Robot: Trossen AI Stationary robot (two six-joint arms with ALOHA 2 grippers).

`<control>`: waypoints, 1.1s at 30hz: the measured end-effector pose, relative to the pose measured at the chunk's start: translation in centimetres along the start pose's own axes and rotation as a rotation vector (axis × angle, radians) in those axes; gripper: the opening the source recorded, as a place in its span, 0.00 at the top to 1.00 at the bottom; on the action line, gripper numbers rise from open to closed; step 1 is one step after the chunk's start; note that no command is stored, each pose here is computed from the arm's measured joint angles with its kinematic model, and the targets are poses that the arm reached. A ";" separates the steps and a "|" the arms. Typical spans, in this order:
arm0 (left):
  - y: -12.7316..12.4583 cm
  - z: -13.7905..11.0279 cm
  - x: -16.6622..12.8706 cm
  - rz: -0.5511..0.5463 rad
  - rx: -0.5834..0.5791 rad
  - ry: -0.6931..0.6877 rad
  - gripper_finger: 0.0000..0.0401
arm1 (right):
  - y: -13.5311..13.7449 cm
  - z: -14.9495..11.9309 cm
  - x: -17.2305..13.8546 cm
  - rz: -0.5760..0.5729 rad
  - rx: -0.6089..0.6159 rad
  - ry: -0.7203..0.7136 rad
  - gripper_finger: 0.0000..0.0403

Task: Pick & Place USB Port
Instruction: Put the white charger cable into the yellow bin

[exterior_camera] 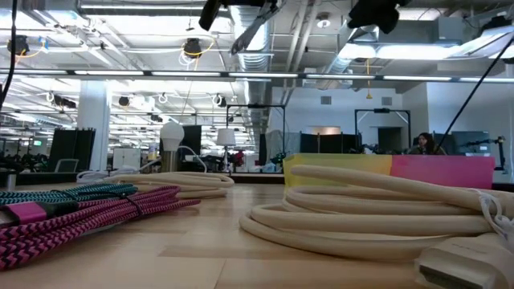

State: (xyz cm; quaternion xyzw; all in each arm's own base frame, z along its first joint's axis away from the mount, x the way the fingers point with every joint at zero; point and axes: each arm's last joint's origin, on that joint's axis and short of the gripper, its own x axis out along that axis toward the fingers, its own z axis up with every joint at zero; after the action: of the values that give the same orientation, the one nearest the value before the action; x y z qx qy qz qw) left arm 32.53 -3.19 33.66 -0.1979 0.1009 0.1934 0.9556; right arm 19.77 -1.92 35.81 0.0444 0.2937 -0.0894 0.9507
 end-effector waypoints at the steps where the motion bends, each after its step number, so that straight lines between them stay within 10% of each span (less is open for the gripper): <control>1: 0.2 0.2 0.1 -0.003 0.016 -0.006 0.97 | 0.1 0.1 0.3 0.020 -0.018 0.002 0.71; 33: 1.1 3.9 0.9 -0.233 0.159 -0.229 0.97 | 2.5 3.1 7.8 0.222 0.010 -0.180 0.77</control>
State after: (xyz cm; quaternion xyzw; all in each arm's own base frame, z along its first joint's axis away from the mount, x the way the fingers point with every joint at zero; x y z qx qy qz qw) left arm 33.36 -0.36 36.62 -0.1086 -0.0174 0.0941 0.9895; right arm 28.30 -0.99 33.97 0.0732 0.2002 0.0114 0.9770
